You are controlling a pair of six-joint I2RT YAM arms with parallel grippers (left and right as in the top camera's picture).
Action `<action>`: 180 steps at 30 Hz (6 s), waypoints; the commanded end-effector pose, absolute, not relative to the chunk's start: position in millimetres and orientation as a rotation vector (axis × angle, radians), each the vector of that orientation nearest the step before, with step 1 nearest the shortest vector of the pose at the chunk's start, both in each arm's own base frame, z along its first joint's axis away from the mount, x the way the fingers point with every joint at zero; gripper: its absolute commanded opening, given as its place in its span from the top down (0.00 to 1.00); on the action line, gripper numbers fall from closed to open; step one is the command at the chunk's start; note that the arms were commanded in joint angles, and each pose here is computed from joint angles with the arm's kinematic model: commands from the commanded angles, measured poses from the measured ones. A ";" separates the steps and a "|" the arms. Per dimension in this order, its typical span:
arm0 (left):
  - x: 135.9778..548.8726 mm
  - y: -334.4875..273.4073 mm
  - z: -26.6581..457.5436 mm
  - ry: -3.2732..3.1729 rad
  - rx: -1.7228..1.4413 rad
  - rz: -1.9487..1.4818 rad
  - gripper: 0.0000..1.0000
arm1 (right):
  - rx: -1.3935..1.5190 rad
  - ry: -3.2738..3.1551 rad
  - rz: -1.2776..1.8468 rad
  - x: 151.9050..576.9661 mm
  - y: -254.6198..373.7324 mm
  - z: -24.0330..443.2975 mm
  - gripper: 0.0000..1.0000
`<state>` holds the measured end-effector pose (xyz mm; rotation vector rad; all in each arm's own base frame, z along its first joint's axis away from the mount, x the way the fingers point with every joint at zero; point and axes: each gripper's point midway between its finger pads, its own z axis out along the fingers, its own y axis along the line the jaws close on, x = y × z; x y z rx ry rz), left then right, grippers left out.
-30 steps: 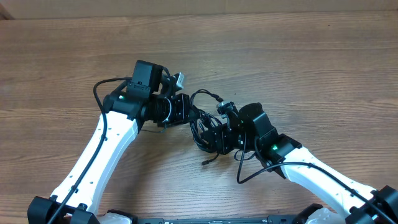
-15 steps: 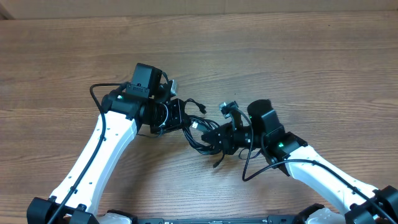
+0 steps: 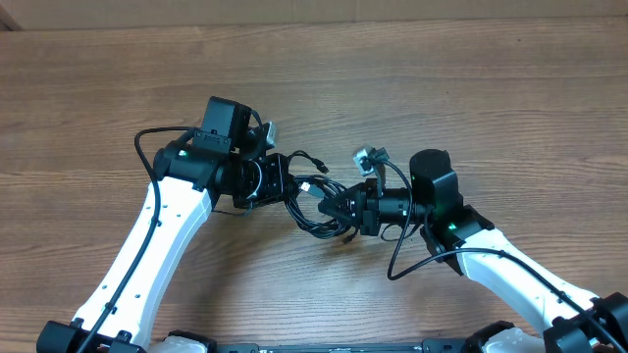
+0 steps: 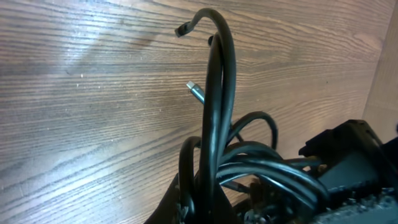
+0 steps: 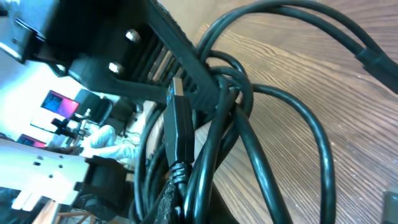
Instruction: Untangle cables
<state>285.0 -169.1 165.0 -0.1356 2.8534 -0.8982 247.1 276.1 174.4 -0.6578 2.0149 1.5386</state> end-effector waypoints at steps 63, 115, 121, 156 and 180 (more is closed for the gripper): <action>281.4 -180.2 164.7 2.869 -0.126 -0.850 0.96 | -0.591 2.017 0.465 272.6 273.7 156.6 0.35; 276.9 -149.0 142.2 2.899 -0.100 -0.338 0.96 | -0.063 2.292 0.327 287.8 200.6 113.5 0.12; 283.5 -152.2 144.6 2.865 0.000 -0.344 0.96 | -0.084 2.268 0.427 282.6 209.7 129.5 0.09; 290.1 -179.5 156.2 2.731 0.461 -0.483 0.95 | -0.274 2.303 0.908 233.1 258.4 159.4 0.00; 245.0 -195.3 176.3 2.543 1.161 -0.689 0.96 | -0.657 2.193 0.875 218.4 269.6 161.1 0.02</action>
